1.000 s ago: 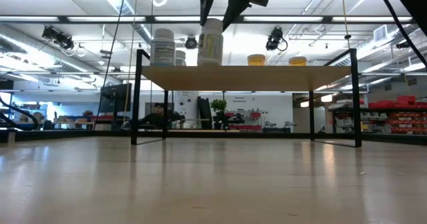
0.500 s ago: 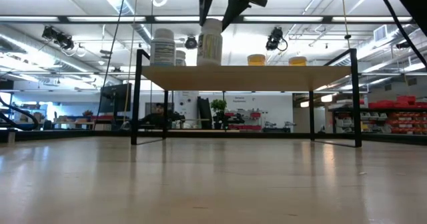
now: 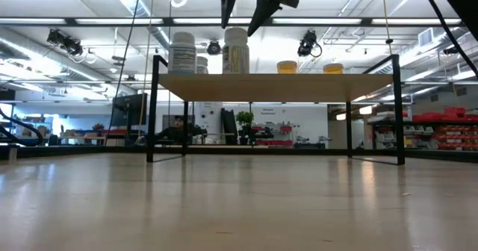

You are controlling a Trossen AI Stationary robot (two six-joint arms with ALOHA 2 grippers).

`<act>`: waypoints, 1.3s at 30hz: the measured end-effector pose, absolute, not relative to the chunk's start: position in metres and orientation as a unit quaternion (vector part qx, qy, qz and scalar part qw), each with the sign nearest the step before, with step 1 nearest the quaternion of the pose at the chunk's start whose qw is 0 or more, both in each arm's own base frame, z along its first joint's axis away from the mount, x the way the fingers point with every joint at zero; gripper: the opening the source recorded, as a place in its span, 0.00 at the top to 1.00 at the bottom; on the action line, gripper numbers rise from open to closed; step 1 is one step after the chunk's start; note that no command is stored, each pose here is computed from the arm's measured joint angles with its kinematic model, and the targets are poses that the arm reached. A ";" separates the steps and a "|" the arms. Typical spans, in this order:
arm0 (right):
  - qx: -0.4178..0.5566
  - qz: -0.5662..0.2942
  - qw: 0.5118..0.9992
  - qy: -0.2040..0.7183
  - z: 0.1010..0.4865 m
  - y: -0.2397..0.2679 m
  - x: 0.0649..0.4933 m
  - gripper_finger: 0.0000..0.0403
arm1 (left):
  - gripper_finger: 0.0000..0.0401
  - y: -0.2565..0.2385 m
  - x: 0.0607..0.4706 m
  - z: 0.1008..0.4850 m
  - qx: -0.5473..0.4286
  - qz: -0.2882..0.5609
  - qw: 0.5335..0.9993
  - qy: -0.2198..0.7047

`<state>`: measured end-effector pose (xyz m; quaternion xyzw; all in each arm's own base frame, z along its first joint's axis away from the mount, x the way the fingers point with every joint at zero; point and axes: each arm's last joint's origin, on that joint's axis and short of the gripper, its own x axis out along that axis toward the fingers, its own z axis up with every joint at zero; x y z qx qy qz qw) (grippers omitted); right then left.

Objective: Pick and place medicine bottles onto shelf by color
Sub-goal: Put the orange pill bottle on the shelf

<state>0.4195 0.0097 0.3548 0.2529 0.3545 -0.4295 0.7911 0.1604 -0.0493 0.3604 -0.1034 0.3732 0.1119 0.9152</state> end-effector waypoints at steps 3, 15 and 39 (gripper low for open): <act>0.251 -0.425 0.795 0.353 0.360 0.011 0.418 0.34 | 0.56 -0.049 0.160 0.360 -0.107 0.113 0.915 0.373; 0.262 -0.398 0.807 0.348 0.363 0.047 0.415 0.34 | 0.52 -0.052 0.160 0.360 -0.128 0.087 0.910 0.385; 0.292 -0.321 0.846 0.310 0.363 0.199 0.366 0.34 | 0.39 -0.120 0.138 0.338 0.003 -0.177 0.859 0.481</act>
